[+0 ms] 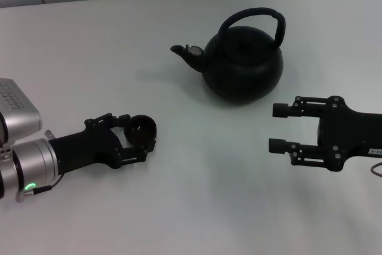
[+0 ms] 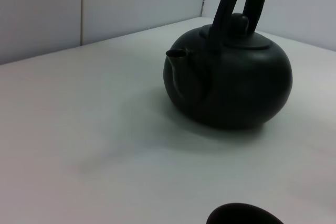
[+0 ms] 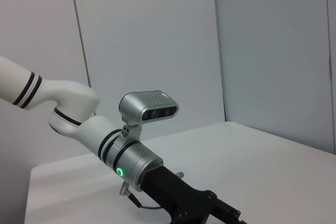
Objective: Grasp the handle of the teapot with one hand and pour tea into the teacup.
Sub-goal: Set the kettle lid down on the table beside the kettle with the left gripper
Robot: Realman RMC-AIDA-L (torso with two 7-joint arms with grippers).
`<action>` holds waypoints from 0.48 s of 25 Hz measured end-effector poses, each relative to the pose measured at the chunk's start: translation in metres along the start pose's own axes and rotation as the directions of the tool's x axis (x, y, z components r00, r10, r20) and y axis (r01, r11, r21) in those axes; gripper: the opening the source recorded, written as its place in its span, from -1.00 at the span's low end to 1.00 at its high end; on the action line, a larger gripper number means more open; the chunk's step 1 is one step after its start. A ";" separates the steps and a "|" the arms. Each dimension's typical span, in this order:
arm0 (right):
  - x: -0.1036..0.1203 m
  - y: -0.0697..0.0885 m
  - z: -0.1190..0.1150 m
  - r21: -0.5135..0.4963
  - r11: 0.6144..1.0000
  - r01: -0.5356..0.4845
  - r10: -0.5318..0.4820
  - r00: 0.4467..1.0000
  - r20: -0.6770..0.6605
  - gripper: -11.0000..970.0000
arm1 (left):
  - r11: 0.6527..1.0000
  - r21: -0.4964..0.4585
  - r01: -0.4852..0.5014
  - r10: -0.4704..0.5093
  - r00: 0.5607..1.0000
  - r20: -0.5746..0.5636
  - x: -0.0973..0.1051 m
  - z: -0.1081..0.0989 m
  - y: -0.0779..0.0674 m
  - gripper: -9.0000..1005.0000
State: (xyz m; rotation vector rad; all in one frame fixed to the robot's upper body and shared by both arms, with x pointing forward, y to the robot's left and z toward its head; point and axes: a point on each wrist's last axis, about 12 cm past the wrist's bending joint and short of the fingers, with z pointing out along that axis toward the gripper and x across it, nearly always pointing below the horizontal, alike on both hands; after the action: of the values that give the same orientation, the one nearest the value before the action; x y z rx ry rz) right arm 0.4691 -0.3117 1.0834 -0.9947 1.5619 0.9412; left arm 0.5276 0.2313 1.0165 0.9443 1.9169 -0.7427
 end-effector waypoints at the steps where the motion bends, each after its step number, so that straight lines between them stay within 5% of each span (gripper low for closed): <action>1: 0.000 0.000 0.000 0.000 1.000 0.000 0.000 1.000 0.000 0.33 | 1.000 0.000 0.002 -0.002 1.000 0.000 0.000 0.000 0.000 0.73; 12: 0.000 -0.001 -0.002 0.013 1.000 -0.001 0.001 1.000 0.006 0.33 | 0.998 0.045 -0.035 0.033 0.998 0.055 -0.007 -0.010 -0.004 0.73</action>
State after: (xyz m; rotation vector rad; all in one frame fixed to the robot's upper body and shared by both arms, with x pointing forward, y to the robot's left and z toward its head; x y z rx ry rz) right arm 0.4698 -0.3135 1.0839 -0.9813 1.5619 0.9322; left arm 0.5222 0.2345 1.0282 0.9727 1.8389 -0.7872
